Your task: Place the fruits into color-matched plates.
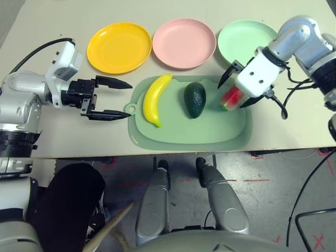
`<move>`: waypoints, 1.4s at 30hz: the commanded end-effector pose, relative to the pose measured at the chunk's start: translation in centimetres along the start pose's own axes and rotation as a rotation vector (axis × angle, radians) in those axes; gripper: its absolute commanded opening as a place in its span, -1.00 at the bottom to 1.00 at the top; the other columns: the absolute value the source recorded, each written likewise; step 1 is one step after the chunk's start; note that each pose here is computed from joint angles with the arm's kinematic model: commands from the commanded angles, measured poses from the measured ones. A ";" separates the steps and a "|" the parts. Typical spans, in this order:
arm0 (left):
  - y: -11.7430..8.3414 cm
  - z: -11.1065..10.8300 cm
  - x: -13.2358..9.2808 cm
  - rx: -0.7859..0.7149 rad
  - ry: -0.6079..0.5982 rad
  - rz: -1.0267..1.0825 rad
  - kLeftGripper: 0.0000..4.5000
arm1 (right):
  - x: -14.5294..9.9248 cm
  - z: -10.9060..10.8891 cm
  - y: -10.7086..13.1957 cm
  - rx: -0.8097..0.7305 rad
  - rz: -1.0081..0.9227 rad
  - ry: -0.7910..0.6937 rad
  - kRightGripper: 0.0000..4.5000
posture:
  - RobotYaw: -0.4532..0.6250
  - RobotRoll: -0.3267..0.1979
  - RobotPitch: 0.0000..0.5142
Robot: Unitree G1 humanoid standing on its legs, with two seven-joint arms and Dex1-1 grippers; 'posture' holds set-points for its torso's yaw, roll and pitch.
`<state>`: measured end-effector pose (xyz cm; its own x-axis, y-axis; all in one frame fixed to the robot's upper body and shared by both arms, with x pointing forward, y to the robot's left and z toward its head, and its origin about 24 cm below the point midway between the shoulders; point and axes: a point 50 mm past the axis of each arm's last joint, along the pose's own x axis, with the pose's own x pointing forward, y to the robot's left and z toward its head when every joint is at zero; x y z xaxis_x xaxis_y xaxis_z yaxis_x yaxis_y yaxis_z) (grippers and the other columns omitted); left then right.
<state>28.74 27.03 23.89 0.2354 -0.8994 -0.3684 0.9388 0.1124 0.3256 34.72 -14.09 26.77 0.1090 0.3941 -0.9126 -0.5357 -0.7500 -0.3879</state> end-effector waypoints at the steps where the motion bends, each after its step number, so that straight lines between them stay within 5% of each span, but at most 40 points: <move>1: -0.2 0.1 -0.1 0.023 0.012 -0.003 1.00 | 0.4 -0.2 0.5 0.026 0.021 -0.007 0.83 | -0.26 0.25 0.56; 7: -0.2 0.2 -0.1 0.030 0.013 -0.002 1.00 | 0.6 -0.3 0.7 0.056 0.032 -0.012 0.00 | -0.26 0.25 0.56; 23: -0.1 0.1 -0.2 0.027 0.013 0.005 1.00 | -1.5 2.0 -0.7 0.098 -0.022 -0.123 0.00 | -0.27 0.25 0.55; 31: 0.1 0.0 -0.4 0.030 0.018 0.024 1.00 | -4.6 3.0 -4.4 0.088 -0.165 -0.112 0.00 | -0.25 0.25 0.53; 34: 0.8 -0.6 -0.8 0.027 0.113 0.107 1.00 | -5.6 2.8 -6.2 0.097 -0.248 -0.080 0.00 | -0.24 0.25 0.49; 42: 2.8 0.6 0.5 -0.004 0.054 0.348 1.00 | -3.0 3.6 -9.2 0.122 -0.377 -0.132 0.00 | -0.21 0.25 0.44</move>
<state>31.34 26.73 24.47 0.5183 -0.8022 -0.2962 0.8244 0.3766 0.4225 36.22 -6.66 33.64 0.1968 0.6888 -0.6977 -0.5825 -0.4902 -0.6483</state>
